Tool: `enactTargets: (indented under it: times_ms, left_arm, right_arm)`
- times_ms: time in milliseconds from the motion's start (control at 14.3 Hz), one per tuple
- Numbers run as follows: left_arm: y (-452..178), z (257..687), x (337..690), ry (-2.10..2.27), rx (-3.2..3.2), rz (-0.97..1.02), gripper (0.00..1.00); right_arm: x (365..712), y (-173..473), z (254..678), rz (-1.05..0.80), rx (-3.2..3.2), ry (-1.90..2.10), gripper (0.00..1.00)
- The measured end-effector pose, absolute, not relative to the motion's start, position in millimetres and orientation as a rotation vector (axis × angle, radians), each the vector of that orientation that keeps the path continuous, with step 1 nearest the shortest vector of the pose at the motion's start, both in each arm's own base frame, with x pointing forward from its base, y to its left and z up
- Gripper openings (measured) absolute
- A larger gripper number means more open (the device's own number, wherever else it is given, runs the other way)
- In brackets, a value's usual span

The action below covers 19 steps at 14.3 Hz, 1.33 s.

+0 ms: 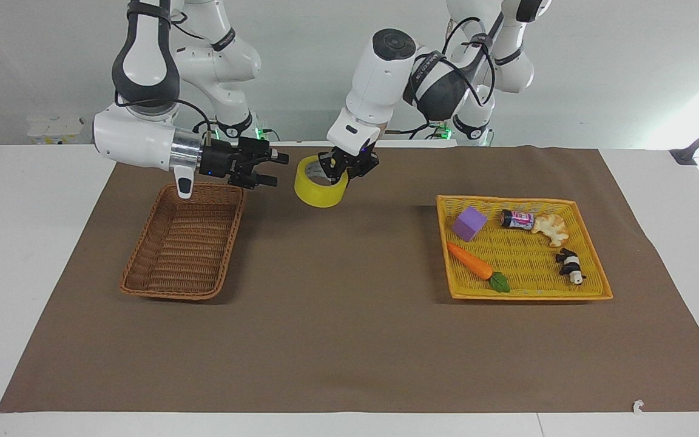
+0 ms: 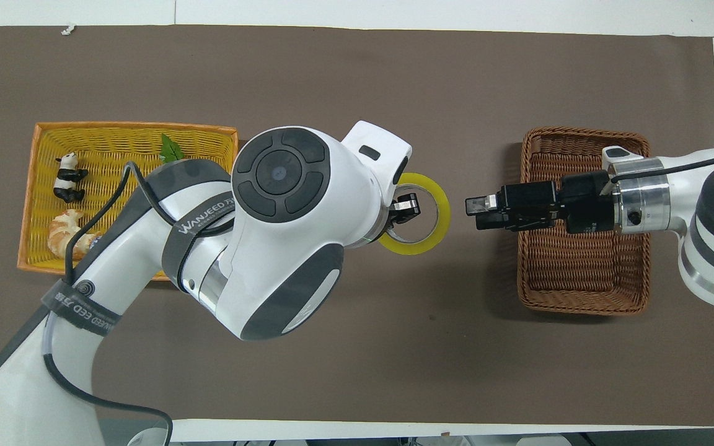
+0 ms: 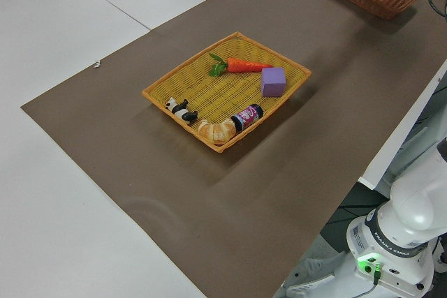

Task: Move tape to another basket
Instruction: 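Move the right gripper toward the tape held by the left gripper, then grasp the tape rim with the right gripper beside the left gripper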

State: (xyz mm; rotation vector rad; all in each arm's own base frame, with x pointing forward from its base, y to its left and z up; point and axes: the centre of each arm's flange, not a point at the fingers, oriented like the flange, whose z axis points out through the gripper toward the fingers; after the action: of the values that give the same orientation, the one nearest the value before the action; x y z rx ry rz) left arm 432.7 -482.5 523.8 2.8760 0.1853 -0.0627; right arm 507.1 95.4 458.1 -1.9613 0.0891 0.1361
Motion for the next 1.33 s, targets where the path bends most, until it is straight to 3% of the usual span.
enactTargets:
  times_ms: [1332]
  left_arm:
    - [-482,523,432,0.184,2.883,-0.072,0.22]
  right_arm:
    - [507,127,440,0.023,-1.994,-0.051,0.97]
